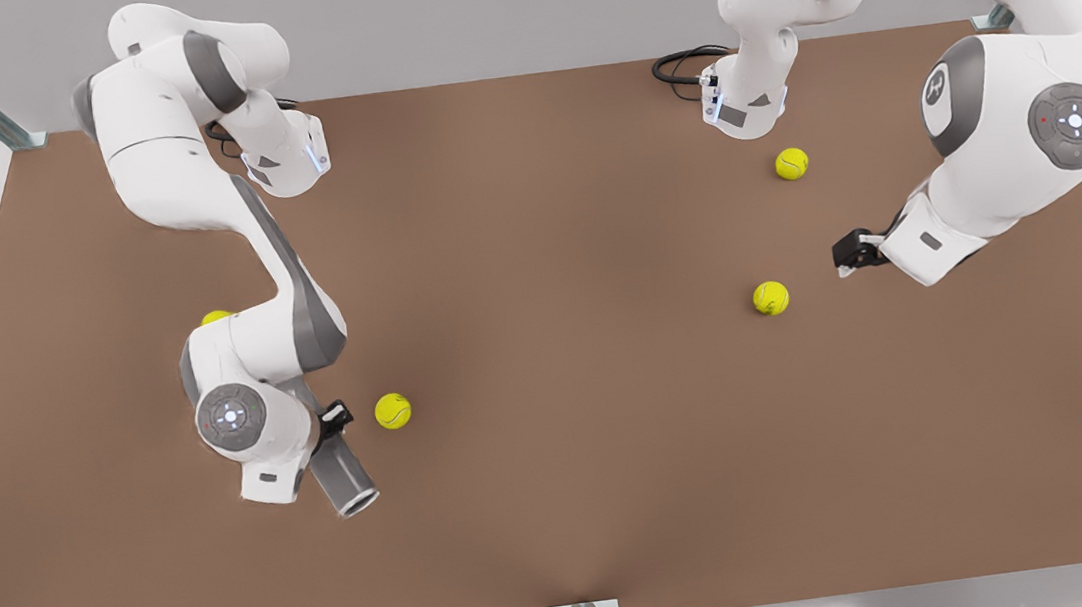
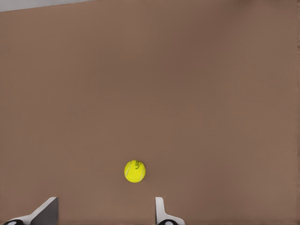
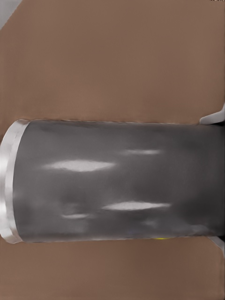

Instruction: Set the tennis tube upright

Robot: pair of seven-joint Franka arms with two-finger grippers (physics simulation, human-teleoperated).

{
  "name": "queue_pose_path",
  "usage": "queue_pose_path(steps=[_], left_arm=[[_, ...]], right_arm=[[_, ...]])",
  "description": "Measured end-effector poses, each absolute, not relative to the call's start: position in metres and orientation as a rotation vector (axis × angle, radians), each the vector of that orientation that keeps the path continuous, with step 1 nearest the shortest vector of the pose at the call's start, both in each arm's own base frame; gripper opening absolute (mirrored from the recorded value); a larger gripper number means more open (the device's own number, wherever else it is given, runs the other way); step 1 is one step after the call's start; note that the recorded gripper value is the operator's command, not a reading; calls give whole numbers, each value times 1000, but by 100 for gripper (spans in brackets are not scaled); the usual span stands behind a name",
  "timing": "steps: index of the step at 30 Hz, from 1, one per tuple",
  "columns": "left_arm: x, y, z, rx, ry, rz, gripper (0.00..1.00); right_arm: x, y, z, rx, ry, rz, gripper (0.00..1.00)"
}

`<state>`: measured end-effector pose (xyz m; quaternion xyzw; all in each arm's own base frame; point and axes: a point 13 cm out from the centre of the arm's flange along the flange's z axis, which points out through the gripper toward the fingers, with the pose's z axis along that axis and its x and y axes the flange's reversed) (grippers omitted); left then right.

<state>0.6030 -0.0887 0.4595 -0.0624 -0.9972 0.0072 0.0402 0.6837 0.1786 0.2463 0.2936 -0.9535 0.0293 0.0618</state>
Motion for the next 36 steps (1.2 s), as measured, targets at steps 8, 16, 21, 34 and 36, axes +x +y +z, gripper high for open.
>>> queue_pose_path(steps=[8,16,21,34,36], left_arm=[[610,-108,439,-180,-3036,81,100],[649,-161,366,-43,-2986,425,100],[668,-198,294,84,-2869,650,100],[668,-276,240,165,-2721,952,100],[675,-256,260,161,-2775,925,100]], right_arm=[[663,304,210,1366,-2738,320,68],[632,420,135,1859,-2514,494,69],[644,471,131,2089,-2531,466,69],[638,556,77,2455,-2502,333,100],[632,563,74,2479,-2485,330,100]])
